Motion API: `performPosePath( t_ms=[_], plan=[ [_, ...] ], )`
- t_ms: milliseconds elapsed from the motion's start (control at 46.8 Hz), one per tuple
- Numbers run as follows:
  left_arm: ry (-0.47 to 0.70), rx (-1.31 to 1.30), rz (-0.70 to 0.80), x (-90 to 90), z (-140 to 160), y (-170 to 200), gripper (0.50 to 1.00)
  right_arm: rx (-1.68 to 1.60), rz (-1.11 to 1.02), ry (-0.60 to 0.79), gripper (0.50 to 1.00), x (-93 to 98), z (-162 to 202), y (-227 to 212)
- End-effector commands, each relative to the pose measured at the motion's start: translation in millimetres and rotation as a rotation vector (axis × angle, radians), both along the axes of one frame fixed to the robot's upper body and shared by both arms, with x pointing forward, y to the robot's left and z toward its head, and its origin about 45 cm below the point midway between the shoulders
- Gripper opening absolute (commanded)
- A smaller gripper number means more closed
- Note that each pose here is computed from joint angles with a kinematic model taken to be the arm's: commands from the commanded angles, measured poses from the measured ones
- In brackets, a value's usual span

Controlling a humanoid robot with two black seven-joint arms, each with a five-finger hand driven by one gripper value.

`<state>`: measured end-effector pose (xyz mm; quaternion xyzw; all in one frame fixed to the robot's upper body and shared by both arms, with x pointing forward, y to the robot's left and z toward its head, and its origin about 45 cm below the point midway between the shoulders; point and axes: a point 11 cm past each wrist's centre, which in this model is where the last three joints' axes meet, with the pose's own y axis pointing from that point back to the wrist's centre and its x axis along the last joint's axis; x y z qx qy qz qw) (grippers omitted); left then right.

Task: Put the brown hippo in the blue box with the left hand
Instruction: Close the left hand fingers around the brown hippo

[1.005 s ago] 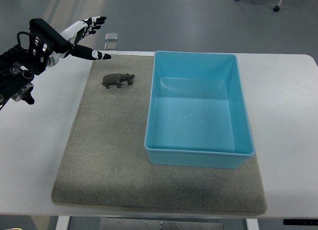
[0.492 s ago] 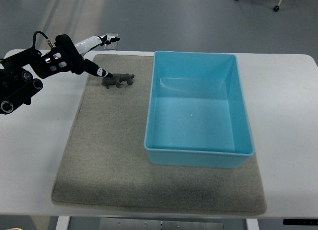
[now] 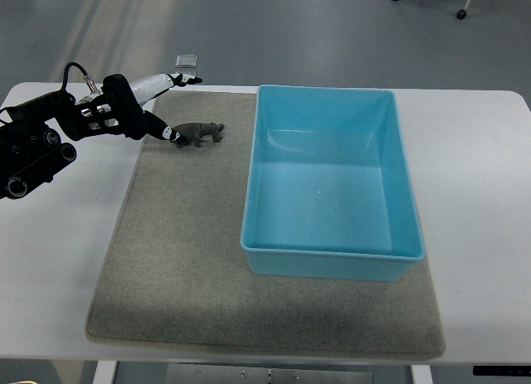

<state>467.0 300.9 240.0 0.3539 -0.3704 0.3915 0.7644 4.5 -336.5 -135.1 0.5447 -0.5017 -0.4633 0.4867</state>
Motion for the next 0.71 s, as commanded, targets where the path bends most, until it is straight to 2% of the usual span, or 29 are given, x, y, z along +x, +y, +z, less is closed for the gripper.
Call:
performPosePath(
  t_ms=[0,150,214,513,684],
  plan=[
    [0.002,0.003,0.002,0.0,-1.0,0.2,0.906,0.0,0.0,0.0,0.936,0.0,0.0,0.0],
    [0.014,0.021,-0.008,-2.0,-6.9,-1.7,0.889,0.0,0.0,0.0,0.936,0.0,0.0,0.0],
    [0.021,0.03,-0.008,-2.9,-9.7,-0.8,0.866,0.0,0.0,0.0,0.936,0.0,0.0,0.0],
    [0.029,0.045,-0.042,-4.4,-18.0,-15.9,0.859,0.0,0.0,0.0,0.936,0.0,0.0,0.0],
    [-0.028,0.105,-0.027,0.9,-19.2,-12.9,0.857,0.0,0.0,0.0,0.936,0.0,0.0,0.0]
  ],
)
